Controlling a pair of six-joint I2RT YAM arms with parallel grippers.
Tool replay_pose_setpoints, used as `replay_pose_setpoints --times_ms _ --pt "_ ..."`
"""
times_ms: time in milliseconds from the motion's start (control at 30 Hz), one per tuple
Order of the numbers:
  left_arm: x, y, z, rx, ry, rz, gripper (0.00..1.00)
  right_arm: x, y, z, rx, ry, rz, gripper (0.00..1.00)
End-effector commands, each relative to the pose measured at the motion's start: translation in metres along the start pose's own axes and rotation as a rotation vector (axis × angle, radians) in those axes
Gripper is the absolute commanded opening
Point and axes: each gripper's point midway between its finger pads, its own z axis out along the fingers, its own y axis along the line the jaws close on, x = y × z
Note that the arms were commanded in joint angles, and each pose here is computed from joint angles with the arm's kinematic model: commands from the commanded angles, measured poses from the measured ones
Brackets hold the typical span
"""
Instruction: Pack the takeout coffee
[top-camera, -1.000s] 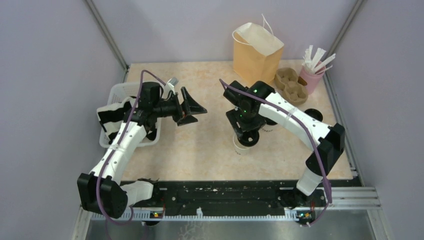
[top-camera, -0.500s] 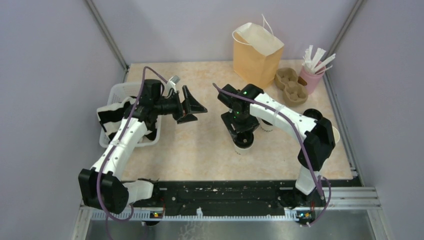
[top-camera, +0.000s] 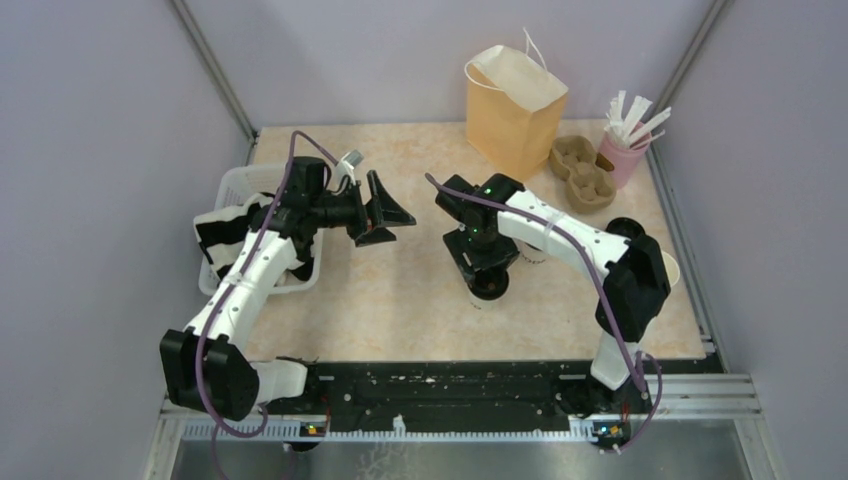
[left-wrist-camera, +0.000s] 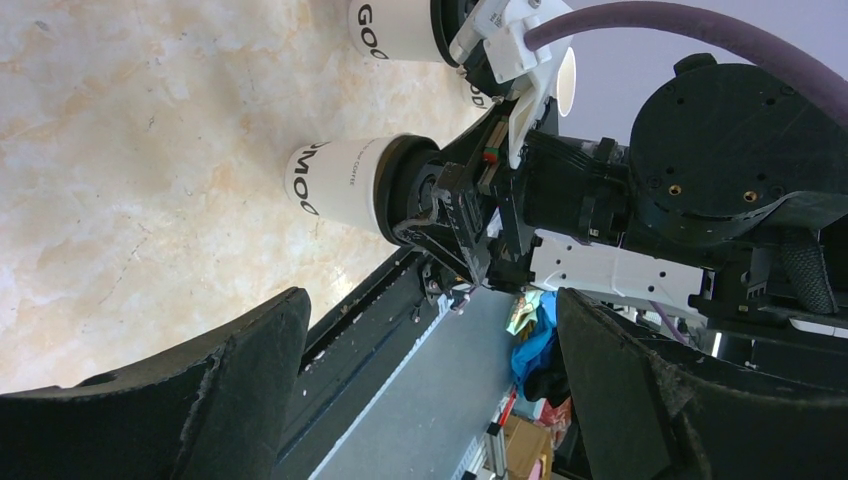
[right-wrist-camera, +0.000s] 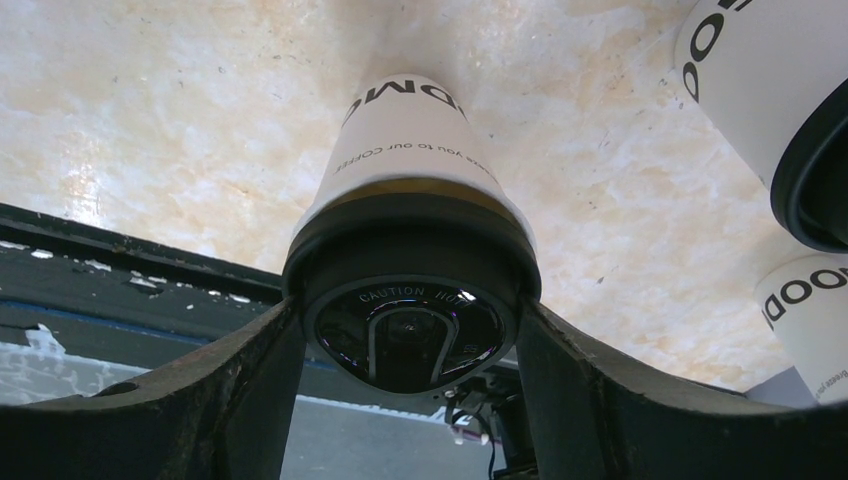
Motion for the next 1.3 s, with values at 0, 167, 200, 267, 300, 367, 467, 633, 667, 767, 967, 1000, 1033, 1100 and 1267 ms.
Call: replay_pose_setpoints --times_ms 0,167,200,267,300,367,467,633,667,767,967,1000,1033,1100,1267 --pt "-0.007 -0.014 -0.002 0.035 -0.006 0.053 0.98 -0.004 0.003 0.004 0.001 -0.010 0.000 0.70" --pt "-0.007 -0.014 -0.002 0.036 -0.005 0.053 0.98 -0.006 0.002 0.006 0.008 -0.020 -0.003 0.72" --pt "-0.007 -0.013 -0.002 0.035 -0.005 0.052 0.98 -0.008 0.002 0.007 0.006 -0.022 -0.004 0.72" --pt "-0.007 -0.013 -0.002 0.035 -0.004 0.053 0.98 -0.010 0.004 0.007 0.002 -0.023 -0.006 0.74" --pt "-0.006 -0.012 -0.002 0.034 -0.003 0.051 0.98 -0.010 0.005 0.006 -0.002 -0.024 -0.009 0.76" --pt "-0.006 -0.012 -0.002 0.037 -0.001 0.049 0.98 -0.011 0.006 0.003 -0.012 -0.026 -0.009 0.81" --pt "-0.004 -0.012 -0.002 0.038 0.003 0.049 0.98 -0.011 0.006 -0.011 -0.027 -0.033 -0.004 0.89" --pt "0.000 -0.009 0.000 0.045 0.018 0.034 0.98 -0.014 -0.004 -0.052 -0.034 -0.105 0.040 0.94" --pt "0.001 -0.008 0.001 0.046 0.023 0.030 0.98 -0.015 -0.006 -0.060 -0.048 -0.122 0.058 0.94" --pt "0.004 -0.006 0.008 0.049 0.041 0.043 0.95 -0.013 -0.012 -0.082 -0.156 -0.192 0.135 0.94" --pt "0.040 -0.010 0.060 0.050 0.216 0.103 0.81 0.010 -0.028 -0.056 -0.485 -0.275 0.315 0.78" --pt "0.051 -0.013 0.072 0.054 0.262 0.114 0.78 0.014 -0.037 -0.049 -0.515 -0.281 0.372 0.72" --pt "0.056 -0.013 0.081 0.054 0.291 0.118 0.73 0.020 -0.040 -0.043 -0.549 -0.281 0.412 0.66" --pt "0.062 -0.007 0.097 0.043 0.335 0.110 0.63 0.022 -0.048 -0.037 -0.606 -0.315 0.476 0.55" --pt "0.068 0.006 0.120 0.035 0.376 0.093 0.52 0.021 -0.043 -0.026 -0.692 -0.348 0.514 0.48"
